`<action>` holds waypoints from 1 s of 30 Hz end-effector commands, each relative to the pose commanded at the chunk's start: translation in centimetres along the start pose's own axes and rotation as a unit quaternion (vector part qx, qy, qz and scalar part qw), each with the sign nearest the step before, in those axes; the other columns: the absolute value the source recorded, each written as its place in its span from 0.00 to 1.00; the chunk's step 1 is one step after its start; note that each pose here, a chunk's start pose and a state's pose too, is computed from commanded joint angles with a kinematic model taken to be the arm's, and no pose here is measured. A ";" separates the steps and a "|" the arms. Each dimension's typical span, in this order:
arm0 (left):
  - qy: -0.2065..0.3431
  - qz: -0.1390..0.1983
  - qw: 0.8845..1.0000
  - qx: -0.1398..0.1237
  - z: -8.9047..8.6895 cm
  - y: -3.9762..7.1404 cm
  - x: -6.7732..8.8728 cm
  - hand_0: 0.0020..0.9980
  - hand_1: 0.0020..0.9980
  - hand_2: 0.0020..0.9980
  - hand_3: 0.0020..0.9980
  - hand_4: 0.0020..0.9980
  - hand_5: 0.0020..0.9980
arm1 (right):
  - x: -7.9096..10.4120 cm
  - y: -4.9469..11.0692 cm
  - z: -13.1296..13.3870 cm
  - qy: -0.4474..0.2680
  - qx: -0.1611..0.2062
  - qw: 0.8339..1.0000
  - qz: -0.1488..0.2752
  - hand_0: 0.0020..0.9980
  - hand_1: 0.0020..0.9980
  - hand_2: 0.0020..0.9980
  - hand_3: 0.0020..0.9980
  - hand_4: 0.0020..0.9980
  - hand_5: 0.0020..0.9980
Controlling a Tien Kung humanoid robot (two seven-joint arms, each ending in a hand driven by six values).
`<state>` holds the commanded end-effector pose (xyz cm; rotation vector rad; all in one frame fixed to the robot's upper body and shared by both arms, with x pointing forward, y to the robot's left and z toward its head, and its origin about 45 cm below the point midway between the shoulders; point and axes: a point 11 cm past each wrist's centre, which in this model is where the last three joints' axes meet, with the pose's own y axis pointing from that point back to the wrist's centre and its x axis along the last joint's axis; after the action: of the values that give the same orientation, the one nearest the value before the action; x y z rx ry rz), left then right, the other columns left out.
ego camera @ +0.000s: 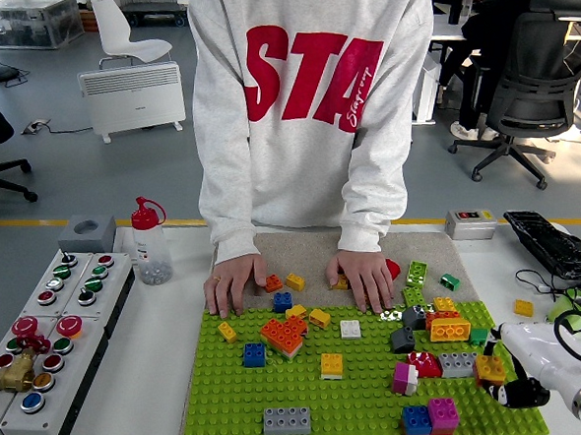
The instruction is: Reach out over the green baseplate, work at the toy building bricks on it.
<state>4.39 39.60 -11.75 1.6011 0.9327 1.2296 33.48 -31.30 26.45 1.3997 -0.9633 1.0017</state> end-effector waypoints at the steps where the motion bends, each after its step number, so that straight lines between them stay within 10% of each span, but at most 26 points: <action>1: 0.000 0.000 1.000 0.000 0.0 0.0 0.0 0.69 0.69 0.66 0.62 0.36 1.00 | 0.1 0.0 0.0 -0.004 0.002 1.000 0.003 0.25 0.10 0.20 0.51 0.64 0.20; 30: 0.001 0.001 1.000 -0.002 0.3 0.1 0.2 0.69 0.69 0.66 0.62 0.36 1.00 | -0.1 0.2 -1.0 -0.021 0.044 0.999 0.021 0.25 0.10 0.20 0.51 0.61 0.19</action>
<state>4.74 39.69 -11.67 1.5990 0.9297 1.2328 33.19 -30.29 26.40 1.4839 -0.9933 1.0607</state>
